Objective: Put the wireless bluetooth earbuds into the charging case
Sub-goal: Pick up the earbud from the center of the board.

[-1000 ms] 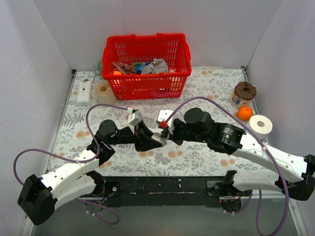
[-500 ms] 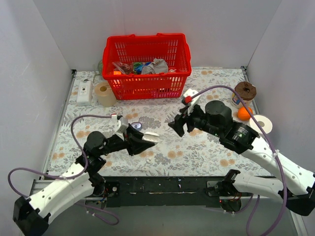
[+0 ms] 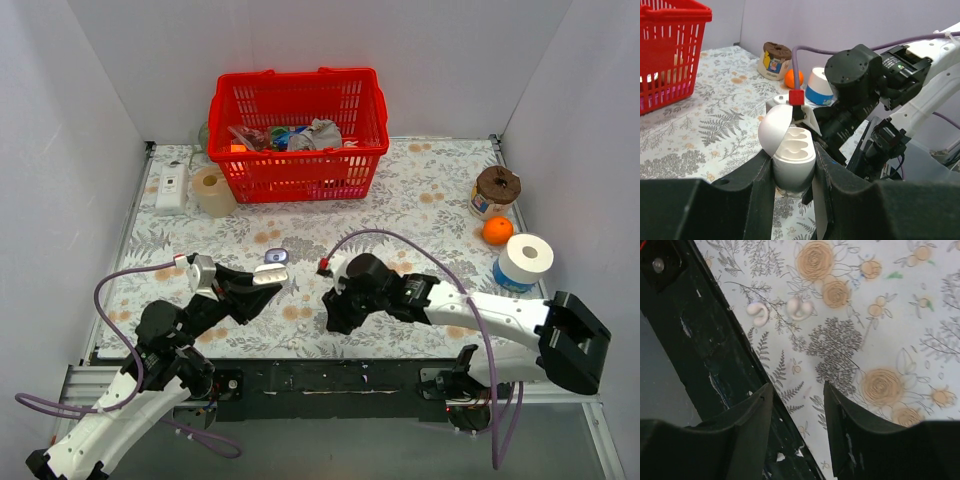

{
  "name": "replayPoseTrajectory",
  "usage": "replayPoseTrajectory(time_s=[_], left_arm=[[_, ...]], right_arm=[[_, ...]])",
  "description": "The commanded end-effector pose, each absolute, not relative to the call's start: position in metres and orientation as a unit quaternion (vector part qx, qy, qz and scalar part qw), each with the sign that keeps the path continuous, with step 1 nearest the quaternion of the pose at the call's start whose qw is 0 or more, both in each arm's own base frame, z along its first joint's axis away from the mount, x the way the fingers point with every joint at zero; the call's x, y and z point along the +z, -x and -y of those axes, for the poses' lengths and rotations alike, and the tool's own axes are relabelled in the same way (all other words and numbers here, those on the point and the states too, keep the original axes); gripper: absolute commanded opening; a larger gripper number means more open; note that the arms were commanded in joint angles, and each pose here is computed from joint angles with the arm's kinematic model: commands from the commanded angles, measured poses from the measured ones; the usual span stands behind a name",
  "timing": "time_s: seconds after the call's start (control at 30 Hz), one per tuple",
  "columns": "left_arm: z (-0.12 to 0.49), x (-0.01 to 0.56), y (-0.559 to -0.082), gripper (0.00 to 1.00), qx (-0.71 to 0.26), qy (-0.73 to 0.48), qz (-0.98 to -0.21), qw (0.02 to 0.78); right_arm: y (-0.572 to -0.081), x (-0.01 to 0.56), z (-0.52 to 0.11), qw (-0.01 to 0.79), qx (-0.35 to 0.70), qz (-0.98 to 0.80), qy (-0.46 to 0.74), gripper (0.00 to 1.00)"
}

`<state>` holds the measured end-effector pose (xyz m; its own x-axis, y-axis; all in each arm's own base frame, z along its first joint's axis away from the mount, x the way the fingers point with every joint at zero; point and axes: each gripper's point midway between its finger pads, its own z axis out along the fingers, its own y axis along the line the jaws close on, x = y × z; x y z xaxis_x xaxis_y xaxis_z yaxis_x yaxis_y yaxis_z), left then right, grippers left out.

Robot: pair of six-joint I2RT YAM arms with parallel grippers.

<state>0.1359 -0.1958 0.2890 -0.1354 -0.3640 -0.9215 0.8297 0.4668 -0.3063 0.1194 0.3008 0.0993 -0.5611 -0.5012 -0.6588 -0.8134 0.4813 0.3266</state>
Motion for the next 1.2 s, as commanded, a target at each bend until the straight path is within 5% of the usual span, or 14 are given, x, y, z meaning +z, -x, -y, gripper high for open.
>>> replayPoseTrajectory(time_s=[0.0,0.27,0.8,1.17], left_arm=[[0.191,0.288,-0.141,0.00,-0.460,-0.188,-0.603,0.624],[0.189,0.292,-0.139,0.00,-0.459,-0.187,-0.598,0.629],[0.184,0.288,-0.139,0.00,-0.450,-0.185,-0.607,0.628],[0.184,0.286,-0.138,0.00,-0.448,-0.185,-0.611,0.626]], right_arm=[[-0.117,0.114,-0.340,0.272,0.347,-0.792,0.422,0.51],[-0.120,0.081,-0.352,0.245,0.329,-0.835,0.367,0.52],[-0.119,0.043,-0.373,0.221,0.316,-0.845,0.370,0.13],[-0.126,0.031,-0.377,0.229,0.305,-0.846,0.372,0.04]])
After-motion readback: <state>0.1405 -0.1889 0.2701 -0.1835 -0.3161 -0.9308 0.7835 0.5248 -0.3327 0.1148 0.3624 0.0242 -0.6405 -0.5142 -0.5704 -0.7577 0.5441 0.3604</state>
